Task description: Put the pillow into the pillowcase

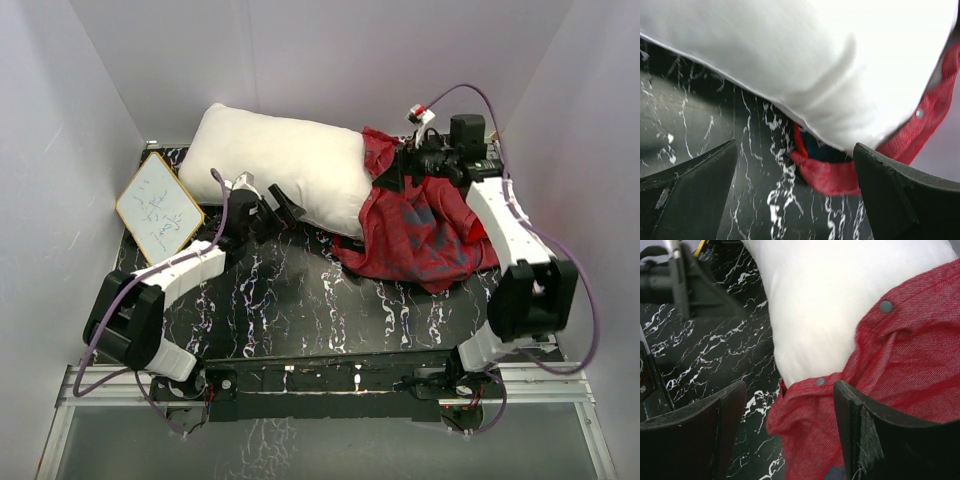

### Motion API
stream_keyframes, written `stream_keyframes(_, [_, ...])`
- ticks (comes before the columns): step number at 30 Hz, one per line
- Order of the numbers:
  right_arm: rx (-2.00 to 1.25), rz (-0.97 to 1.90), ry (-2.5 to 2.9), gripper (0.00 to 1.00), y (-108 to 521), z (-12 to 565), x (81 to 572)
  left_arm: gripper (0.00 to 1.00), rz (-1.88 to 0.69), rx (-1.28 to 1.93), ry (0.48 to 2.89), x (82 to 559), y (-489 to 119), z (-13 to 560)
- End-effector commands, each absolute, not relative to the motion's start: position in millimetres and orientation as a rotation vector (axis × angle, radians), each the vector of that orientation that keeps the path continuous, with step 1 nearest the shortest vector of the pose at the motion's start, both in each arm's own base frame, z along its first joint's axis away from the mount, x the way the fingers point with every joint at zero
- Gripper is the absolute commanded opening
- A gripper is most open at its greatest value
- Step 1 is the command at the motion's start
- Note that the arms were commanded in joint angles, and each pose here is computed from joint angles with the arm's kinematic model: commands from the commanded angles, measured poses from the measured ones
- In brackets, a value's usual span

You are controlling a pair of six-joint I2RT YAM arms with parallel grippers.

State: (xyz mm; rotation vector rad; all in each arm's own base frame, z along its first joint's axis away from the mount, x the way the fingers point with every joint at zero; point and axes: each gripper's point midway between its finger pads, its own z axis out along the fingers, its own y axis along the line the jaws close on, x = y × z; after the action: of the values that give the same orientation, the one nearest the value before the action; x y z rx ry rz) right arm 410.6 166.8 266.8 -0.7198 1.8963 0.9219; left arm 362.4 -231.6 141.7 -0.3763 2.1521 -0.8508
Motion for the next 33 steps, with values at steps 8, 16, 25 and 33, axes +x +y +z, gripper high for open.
stream_keyframes(8, [-0.829,0.872,1.834,0.70,186.5,228.3,330.6,0.97,-0.916,-0.721,1.952,432.8,-222.6,142.3])
stream_keyframes(16, [-0.584,0.628,2.002,0.66,178.4,183.0,370.7,0.77,-0.947,-0.782,1.929,447.5,-228.8,113.4])
stream_keyframes(25, [-0.527,0.700,2.134,0.29,197.5,153.5,386.3,0.16,-1.074,-0.650,1.962,444.1,-256.7,100.2])
stream_keyframes(33, [-0.885,0.998,1.825,0.08,230.8,239.3,327.8,0.00,-1.081,-0.260,1.934,418.9,-291.4,134.5])
